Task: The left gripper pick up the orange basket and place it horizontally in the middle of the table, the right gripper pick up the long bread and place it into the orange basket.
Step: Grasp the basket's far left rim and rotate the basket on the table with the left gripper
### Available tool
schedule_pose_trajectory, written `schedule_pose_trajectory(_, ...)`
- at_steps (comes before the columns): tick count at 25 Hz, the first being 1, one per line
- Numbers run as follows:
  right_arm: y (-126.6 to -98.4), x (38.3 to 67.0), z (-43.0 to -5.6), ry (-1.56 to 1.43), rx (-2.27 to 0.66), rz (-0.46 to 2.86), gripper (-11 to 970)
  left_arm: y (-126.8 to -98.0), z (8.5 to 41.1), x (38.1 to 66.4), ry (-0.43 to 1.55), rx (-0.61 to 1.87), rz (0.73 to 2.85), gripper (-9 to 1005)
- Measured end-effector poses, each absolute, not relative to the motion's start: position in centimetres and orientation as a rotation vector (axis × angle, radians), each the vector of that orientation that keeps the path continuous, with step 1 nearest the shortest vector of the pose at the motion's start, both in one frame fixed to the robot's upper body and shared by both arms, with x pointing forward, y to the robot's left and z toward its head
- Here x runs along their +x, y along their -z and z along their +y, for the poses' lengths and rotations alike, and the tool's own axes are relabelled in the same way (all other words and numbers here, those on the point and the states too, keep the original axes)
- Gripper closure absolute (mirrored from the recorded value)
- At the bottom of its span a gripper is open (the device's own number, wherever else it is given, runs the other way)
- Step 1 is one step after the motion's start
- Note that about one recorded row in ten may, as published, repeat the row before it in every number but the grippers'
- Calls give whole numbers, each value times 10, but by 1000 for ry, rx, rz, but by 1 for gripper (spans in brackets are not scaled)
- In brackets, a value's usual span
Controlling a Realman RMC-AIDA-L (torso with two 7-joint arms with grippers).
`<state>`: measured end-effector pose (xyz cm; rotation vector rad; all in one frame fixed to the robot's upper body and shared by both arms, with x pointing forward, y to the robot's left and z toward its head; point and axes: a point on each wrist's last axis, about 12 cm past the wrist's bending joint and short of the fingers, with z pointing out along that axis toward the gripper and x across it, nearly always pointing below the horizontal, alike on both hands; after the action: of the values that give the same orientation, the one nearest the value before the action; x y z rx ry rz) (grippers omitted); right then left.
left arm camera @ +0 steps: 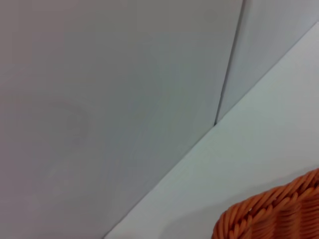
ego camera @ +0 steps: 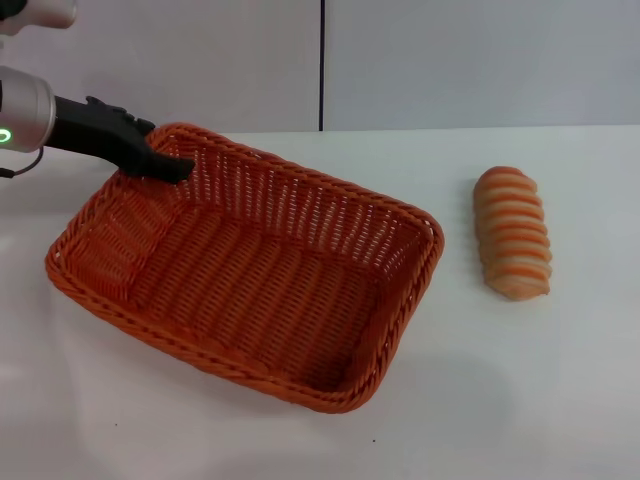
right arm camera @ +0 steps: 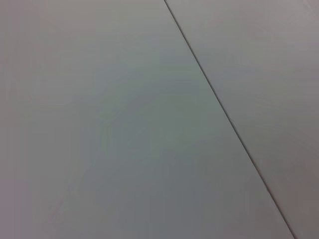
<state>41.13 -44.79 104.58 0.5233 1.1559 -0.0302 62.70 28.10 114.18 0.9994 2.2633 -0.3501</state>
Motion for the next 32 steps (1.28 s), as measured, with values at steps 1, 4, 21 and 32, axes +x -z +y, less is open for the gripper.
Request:
schedule_pose_trajectory(1,-1046,411,-448,30,523,1156,152,-1141,280,627,350,1001,2266,172)
schedule_pose_trajectory(4,-1046,412,-448,29,523,1155,151,-1140,278,628,340,990,2281,179)
schedule_pose_trajectory(21,-1047,411,-450,15,548,1138,150,-1145,272,630,335,993,2271,652)
schedule_pose_trajectory(32,-1049,410,-453,-27,573,1118,150,-1151,283,624,446,884,2251,745)
